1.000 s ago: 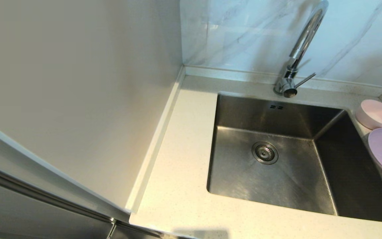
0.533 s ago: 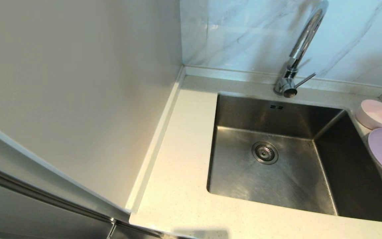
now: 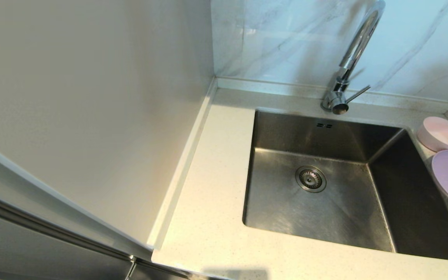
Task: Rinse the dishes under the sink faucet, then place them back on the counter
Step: Turn on the faucet
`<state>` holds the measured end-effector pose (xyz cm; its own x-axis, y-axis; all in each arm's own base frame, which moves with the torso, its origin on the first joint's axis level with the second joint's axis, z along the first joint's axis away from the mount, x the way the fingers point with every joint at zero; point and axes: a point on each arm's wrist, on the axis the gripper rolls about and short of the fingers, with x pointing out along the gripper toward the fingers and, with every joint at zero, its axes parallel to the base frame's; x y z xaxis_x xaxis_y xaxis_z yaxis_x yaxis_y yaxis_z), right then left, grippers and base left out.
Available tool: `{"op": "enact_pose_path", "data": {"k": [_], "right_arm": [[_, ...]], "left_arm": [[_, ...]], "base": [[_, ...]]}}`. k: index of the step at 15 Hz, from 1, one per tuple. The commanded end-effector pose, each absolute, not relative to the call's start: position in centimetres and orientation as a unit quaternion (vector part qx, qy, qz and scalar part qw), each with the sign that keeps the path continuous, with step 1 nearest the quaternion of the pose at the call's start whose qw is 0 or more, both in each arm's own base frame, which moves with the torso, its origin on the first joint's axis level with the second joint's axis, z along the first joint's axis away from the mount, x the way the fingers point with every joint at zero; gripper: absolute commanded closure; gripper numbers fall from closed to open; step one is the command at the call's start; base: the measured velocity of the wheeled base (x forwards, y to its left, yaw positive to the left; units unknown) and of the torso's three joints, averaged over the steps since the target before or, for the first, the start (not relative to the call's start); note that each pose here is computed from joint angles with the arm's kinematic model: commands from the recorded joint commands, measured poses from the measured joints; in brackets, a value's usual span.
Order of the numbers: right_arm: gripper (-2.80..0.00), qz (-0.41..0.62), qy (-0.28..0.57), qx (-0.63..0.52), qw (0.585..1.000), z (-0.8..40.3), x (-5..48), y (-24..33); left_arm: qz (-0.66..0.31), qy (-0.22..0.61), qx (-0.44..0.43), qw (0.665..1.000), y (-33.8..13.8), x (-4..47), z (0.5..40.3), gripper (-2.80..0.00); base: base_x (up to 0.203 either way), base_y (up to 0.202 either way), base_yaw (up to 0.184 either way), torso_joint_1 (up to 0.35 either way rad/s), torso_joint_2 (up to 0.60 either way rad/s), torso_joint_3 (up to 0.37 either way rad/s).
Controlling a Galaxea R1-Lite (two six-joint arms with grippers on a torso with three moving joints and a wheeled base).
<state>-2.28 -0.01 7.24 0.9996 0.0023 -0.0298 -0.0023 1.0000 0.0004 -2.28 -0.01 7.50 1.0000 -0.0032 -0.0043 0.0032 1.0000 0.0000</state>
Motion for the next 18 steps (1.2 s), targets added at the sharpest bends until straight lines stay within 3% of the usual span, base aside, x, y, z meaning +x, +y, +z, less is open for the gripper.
{"op": "enact_pose_path", "data": {"k": [1, 18], "right_arm": [[0.0, 0.002, 0.019, 0.0, 1.0, 7.03, -2.22, -0.01], [0.0, 0.0, 0.023, -0.001, 1.0, 7.01, -2.24, -0.01]], "left_arm": [[-0.002, 0.002, 0.0, 1.0, -0.01, -2.28, 7.5, 0.0], [-0.002, 0.002, 0.0, 1.0, -0.01, -2.28, 7.5, 0.0]], "base": [[0.0, 0.0, 0.0, 0.0, 0.0, 0.0], [0.0, 0.0, 0.0, 0.0, 0.0, 0.0]]}}
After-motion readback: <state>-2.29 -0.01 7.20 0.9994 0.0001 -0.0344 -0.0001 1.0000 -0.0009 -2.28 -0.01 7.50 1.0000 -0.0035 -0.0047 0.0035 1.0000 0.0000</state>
